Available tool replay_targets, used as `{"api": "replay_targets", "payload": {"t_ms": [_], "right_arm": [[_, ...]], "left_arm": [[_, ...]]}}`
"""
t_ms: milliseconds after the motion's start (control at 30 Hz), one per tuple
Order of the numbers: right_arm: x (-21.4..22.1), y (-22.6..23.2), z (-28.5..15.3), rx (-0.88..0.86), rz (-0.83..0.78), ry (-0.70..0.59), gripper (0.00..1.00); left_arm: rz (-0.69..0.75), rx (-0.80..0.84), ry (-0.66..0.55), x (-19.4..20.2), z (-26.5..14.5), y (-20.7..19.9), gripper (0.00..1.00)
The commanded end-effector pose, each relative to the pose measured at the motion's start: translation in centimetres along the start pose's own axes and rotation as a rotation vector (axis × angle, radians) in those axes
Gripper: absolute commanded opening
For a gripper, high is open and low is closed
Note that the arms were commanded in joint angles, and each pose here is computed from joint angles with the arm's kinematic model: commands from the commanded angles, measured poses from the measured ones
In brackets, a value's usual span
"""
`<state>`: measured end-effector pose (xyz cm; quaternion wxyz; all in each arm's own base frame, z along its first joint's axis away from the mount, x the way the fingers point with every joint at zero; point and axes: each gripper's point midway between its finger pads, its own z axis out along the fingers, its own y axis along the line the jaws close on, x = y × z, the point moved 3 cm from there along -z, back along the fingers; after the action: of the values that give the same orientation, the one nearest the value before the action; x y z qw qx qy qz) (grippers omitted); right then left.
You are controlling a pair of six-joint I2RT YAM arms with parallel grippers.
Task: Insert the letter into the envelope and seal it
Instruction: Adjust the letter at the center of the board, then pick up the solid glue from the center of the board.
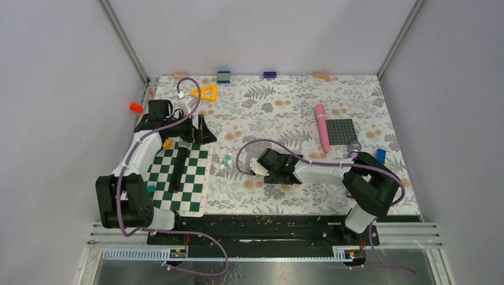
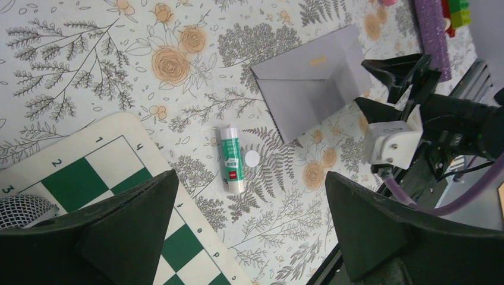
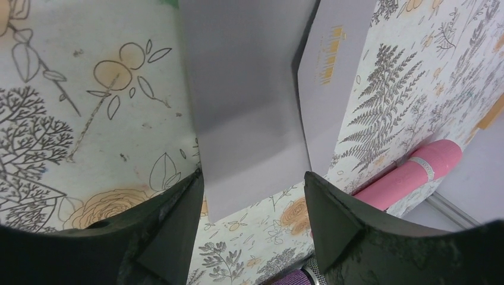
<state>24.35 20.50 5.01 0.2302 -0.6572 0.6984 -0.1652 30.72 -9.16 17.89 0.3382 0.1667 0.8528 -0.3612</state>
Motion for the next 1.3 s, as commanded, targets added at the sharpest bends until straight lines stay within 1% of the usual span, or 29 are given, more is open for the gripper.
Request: {"api": "replay_targets", "payload": {"t_ms": [0,100,167,267,300,367,400,433,500,567,600,700,767,967,1267], "right_arm": [[-0.9,-1.2,-2.4,-0.003,0.024,-0.055,0.70],[-2.1,-2.5,-5.8,-0.039,0.084,-0.139,0.71],[-2.7,-3.9,-8.3,-0.043,0.178,-0.193,0.74],[-2.2,-6.0,-10.9,-0.077,0.295,-0.231,0.76],[-1.6,-6.6,-11.6,-0.124,0.345,-0.256,0.80],[-1.0,-8.6,-12.7,-0.137,0.458,-0.306,0.85],[-0.7,-9.4,-13.4,-0.151,0.503,-0.336,0.90],[-0.6,-10.1,-14.0,-0.155,0.551,-0.365,0.98],[-0.4,-11.6,-15.2,-0.151,0.651,-0.416,1.00],[0.4,-12.9,-15.9,-0.099,0.745,-0.410,0.99],[0.9,-13.4,-16.2,-0.077,0.797,-0.408,1.00],[1.6,-13.6,-17.0,-0.116,0.902,-0.469,1.00],[2.0,-13.6,-17.5,-0.109,0.928,-0.490,1.00],[2.6,-14.2,-18.7,-0.028,0.956,-0.572,1.00],[2.9,-14.1,-18.0,0.000,0.965,-0.566,1.00]], "left_arm": [[0.080,-0.026,0.018,0.7,-0.1,-0.2,0.99],[0.126,-0.083,0.076,1.9,0.9,-0.2,0.99],[0.161,-0.122,0.132,2.8,1.8,-0.3,0.99],[0.194,-0.129,0.201,4.1,2.8,-0.7,0.99],[0.206,-0.143,0.217,4.4,2.9,-0.6,0.99],[0.220,-0.147,0.248,5.0,3.2,-0.7,0.99],[0.230,-0.154,0.264,5.3,3.4,-0.8,0.98],[0.244,-0.157,0.280,5.5,3.6,-0.9,0.97],[0.280,-0.169,0.310,6.2,3.8,-1.2,0.94],[0.314,-0.179,0.335,6.7,4.0,-1.4,0.90],[0.325,-0.181,0.346,7.0,4.0,-1.5,0.90],[0.333,-0.179,0.371,7.7,4.2,-1.7,0.88],[0.341,-0.188,0.392,8.2,4.5,-1.6,0.86],[0.372,-0.252,0.443,9.5,5.3,-0.8,0.74],[0.376,-0.282,0.482,10.8,6.7,0.1,0.72]]}}
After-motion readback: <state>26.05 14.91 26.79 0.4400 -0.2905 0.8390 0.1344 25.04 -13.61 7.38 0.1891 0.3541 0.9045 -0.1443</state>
